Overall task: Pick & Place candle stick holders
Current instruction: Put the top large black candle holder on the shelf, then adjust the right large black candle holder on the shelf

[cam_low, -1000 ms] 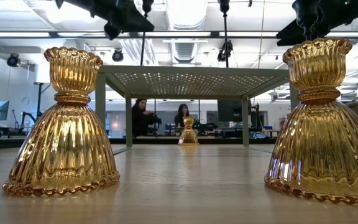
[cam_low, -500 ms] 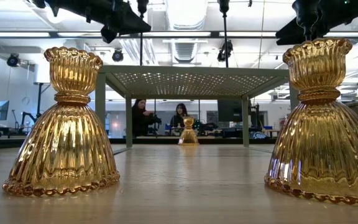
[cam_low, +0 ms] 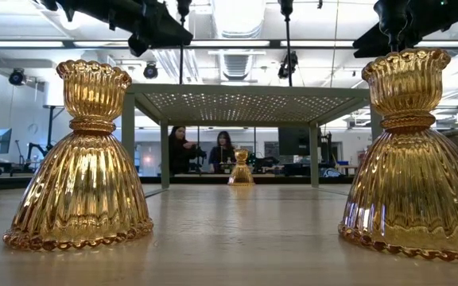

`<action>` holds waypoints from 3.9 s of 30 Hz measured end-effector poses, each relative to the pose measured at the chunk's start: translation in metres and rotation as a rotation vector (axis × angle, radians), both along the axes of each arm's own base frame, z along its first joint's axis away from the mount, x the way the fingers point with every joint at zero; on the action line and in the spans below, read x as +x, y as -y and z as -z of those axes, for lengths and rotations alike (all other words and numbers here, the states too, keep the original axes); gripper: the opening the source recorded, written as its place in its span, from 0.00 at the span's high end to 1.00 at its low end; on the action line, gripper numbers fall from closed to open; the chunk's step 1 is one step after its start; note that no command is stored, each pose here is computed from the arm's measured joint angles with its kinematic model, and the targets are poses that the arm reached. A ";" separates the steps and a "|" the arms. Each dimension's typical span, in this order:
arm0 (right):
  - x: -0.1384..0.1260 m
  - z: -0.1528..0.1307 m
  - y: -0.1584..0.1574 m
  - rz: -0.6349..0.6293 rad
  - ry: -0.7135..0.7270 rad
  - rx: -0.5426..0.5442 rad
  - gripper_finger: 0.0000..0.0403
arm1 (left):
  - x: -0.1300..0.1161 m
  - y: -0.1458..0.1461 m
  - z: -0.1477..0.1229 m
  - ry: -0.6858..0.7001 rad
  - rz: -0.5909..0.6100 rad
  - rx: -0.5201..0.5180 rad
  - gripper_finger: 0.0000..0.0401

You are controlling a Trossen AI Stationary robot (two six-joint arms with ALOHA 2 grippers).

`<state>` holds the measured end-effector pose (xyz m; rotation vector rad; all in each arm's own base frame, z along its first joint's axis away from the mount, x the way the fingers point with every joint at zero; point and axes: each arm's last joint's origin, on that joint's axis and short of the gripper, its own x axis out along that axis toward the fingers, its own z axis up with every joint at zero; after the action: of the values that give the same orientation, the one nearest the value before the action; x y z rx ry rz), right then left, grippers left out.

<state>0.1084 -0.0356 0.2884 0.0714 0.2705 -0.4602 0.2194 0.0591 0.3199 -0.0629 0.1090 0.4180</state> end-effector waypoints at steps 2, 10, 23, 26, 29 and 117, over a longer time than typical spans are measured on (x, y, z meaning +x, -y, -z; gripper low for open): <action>0.000 0.000 0.000 0.000 0.000 0.000 0.46 | 0.000 0.000 0.000 -0.002 0.001 0.008 0.78; 0.000 0.000 0.000 -0.001 0.001 0.000 0.46 | 0.000 0.000 0.000 -0.006 0.009 0.020 0.67; 0.014 0.001 0.003 -0.051 0.127 -0.035 0.46 | -0.010 -0.004 -0.003 -0.044 -0.009 0.063 0.48; 0.023 0.004 0.004 -0.090 0.157 -0.042 0.46 | -0.017 -0.002 -0.005 -0.060 -0.010 0.062 0.47; 0.033 0.008 0.006 -0.116 0.177 -0.064 0.46 | -0.027 0.000 -0.009 -0.054 -0.006 0.066 0.47; 0.099 -0.008 0.024 -0.108 0.255 -0.078 0.98 | -0.069 0.013 -0.023 -0.028 0.036 0.088 0.48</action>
<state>0.2071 -0.0600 0.2965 0.0387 0.0053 -0.3496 0.1503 0.0457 0.3427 0.0315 0.1195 0.3876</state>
